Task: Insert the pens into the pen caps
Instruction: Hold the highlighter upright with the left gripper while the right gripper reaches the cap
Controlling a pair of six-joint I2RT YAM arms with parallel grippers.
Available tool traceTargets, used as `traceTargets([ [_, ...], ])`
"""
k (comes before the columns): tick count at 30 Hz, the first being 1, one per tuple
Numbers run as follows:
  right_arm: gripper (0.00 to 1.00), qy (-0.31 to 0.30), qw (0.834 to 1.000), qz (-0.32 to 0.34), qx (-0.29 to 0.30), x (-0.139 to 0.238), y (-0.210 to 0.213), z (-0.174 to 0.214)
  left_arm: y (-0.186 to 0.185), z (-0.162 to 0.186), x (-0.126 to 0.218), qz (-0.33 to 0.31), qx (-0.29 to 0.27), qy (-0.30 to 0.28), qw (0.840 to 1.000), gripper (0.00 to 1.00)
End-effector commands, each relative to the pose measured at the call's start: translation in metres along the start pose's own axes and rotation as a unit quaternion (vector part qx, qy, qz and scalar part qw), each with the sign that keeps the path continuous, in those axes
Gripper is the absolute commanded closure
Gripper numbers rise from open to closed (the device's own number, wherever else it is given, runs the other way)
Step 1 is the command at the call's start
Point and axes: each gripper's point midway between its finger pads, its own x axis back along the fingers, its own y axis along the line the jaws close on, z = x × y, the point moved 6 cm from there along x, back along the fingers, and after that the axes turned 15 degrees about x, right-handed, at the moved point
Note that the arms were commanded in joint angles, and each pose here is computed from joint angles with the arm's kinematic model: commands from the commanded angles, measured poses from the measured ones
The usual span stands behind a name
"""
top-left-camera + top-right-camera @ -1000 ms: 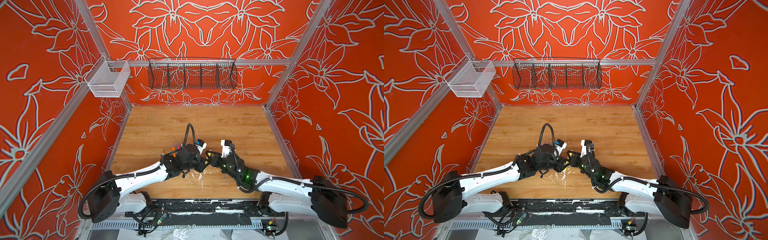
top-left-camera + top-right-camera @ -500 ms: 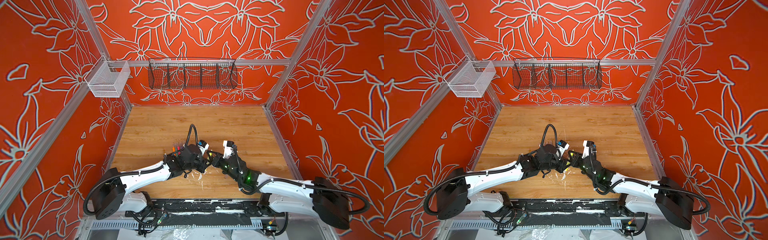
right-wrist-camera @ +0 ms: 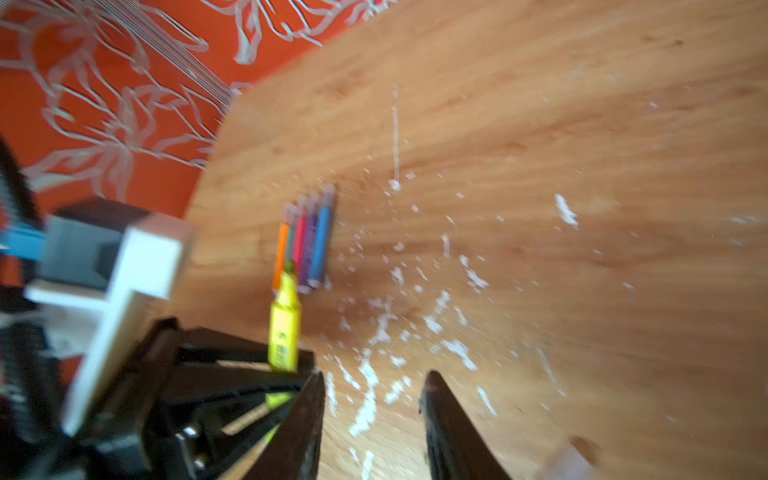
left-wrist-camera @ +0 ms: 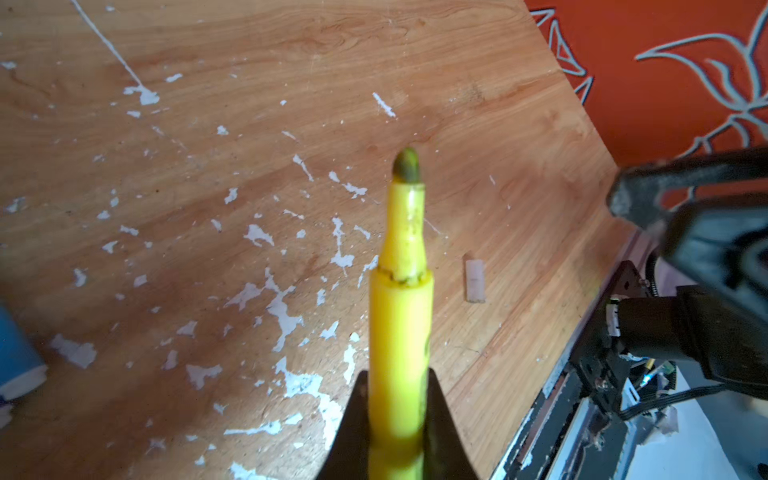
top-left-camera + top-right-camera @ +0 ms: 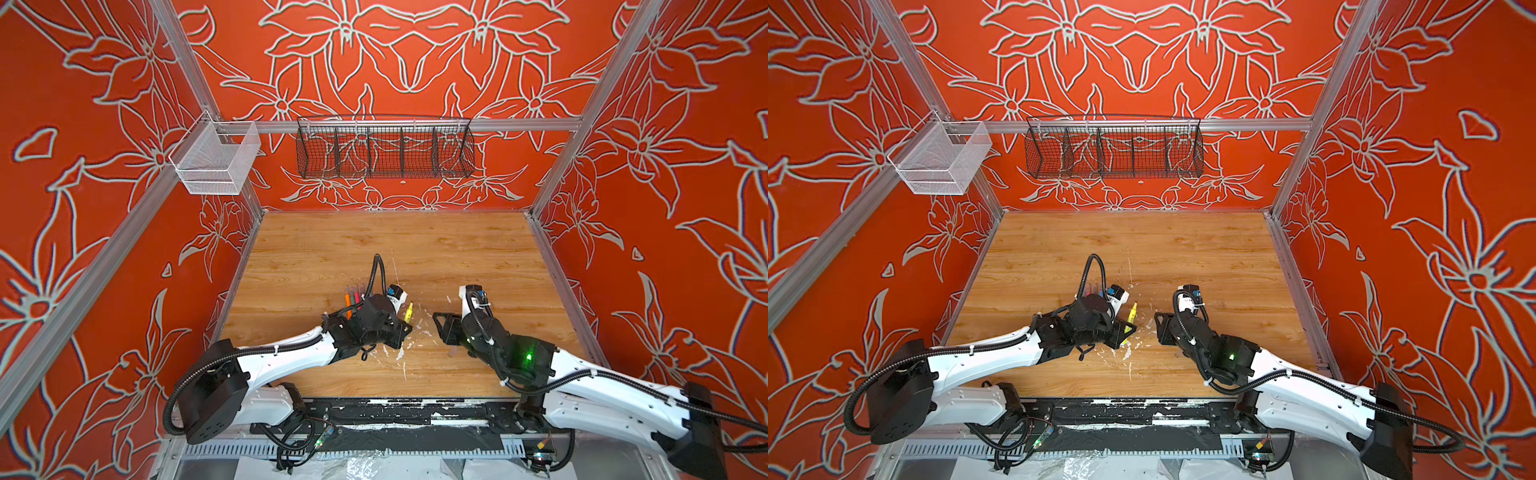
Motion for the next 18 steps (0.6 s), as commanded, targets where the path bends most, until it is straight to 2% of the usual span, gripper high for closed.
traceTargets([
  [1,0.59,0.094,0.987,0.112,0.063,0.008,-0.039,0.038,0.004,0.001,0.002,-0.001,0.011,-0.003,1.000,1.00],
  [9,0.59,0.149,0.976,0.143,0.074,0.009,-0.056,0.069,0.008,0.003,0.005,-0.008,0.008,-0.005,1.000,1.00],
  [18,0.57,0.163,0.974,0.137,0.070,0.004,-0.058,0.084,0.005,0.003,0.006,-0.001,0.011,-0.001,1.000,1.00],
])
